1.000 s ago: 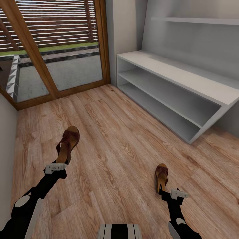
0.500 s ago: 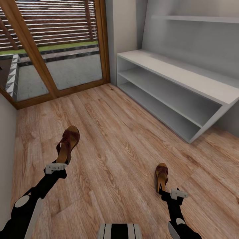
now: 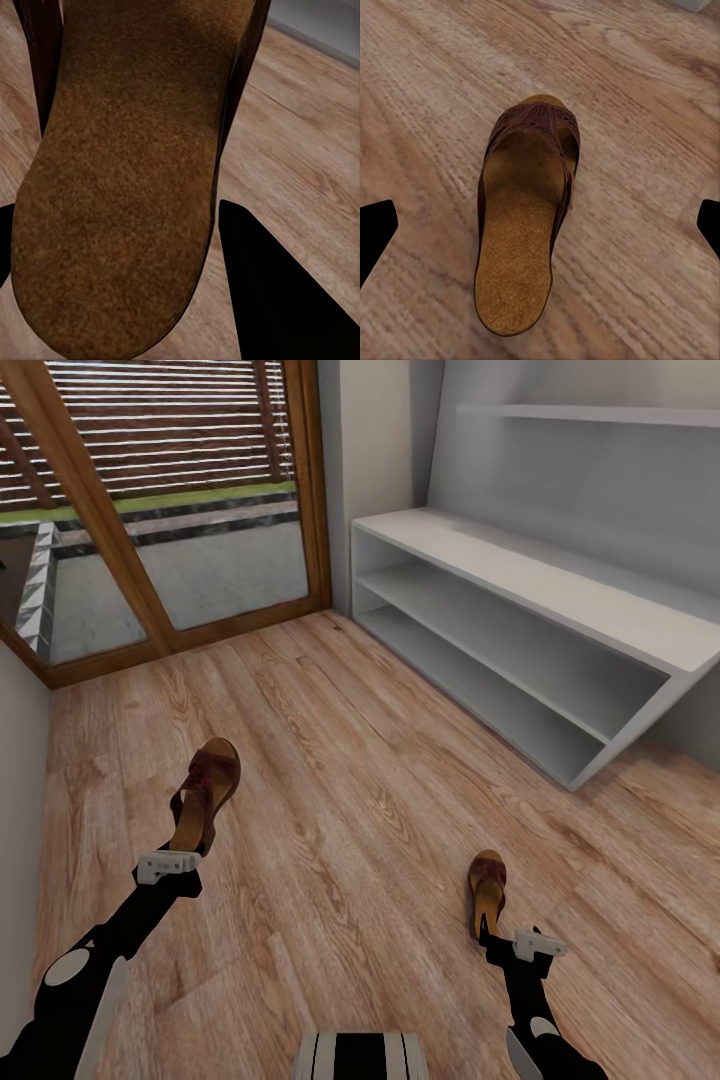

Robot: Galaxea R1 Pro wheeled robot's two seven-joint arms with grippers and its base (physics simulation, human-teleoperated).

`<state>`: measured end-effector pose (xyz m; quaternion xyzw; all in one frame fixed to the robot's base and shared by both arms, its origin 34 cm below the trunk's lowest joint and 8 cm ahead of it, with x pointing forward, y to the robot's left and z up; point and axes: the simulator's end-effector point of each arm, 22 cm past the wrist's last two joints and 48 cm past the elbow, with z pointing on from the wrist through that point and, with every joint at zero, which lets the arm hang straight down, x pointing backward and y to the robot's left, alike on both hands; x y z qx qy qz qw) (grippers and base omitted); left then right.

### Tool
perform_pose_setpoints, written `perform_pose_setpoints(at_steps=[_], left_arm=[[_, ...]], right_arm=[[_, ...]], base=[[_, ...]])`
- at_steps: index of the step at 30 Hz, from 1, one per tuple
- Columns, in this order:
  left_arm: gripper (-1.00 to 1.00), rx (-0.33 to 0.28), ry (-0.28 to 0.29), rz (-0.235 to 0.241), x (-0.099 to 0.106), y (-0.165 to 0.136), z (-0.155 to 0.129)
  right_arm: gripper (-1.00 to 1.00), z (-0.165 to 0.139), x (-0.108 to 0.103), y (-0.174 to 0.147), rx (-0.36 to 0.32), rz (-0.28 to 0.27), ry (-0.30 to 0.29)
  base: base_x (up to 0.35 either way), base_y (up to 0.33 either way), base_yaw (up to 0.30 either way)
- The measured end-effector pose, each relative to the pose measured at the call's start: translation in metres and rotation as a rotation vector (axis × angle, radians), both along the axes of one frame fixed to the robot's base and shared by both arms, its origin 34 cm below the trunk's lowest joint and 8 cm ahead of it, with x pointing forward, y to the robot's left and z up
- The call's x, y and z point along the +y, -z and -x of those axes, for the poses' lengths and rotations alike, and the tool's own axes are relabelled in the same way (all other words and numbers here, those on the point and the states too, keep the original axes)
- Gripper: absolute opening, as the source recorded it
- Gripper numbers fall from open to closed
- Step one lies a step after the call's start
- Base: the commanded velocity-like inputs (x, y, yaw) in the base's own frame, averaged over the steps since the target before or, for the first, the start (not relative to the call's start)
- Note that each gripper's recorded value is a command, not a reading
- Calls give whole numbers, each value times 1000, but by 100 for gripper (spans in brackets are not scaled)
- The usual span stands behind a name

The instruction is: Pick up the two gym shoes and the two sandals from the corridor floor and place them onto the hallstand (shoe rack) in the corridor, making sure they are on the rack and not on the floor. Arrange them so the two gym shoes are next to each other and the two sandals are next to each other.

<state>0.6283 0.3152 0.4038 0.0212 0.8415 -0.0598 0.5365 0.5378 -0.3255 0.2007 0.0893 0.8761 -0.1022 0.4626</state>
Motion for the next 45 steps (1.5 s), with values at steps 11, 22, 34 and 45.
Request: perform_pose_setpoints(at_steps=[11,22,34,45], left_arm=[[-100,0,-1,1,0,0,0],[-100,33,-4,2,0,16,4],[-100,31,-4,1,0,17,3],[-100,49,-4,2,0,28,6]], right_arm=[[100,0,0,0,0,0,0],[100,7,1,12,24,-1,1],[100,8,1,14,29,-1,-1],[100,14,3,23,48,-2,-6]], base=[[0,0,0],[0,0,0],[0,0,0],[0,0,0]])
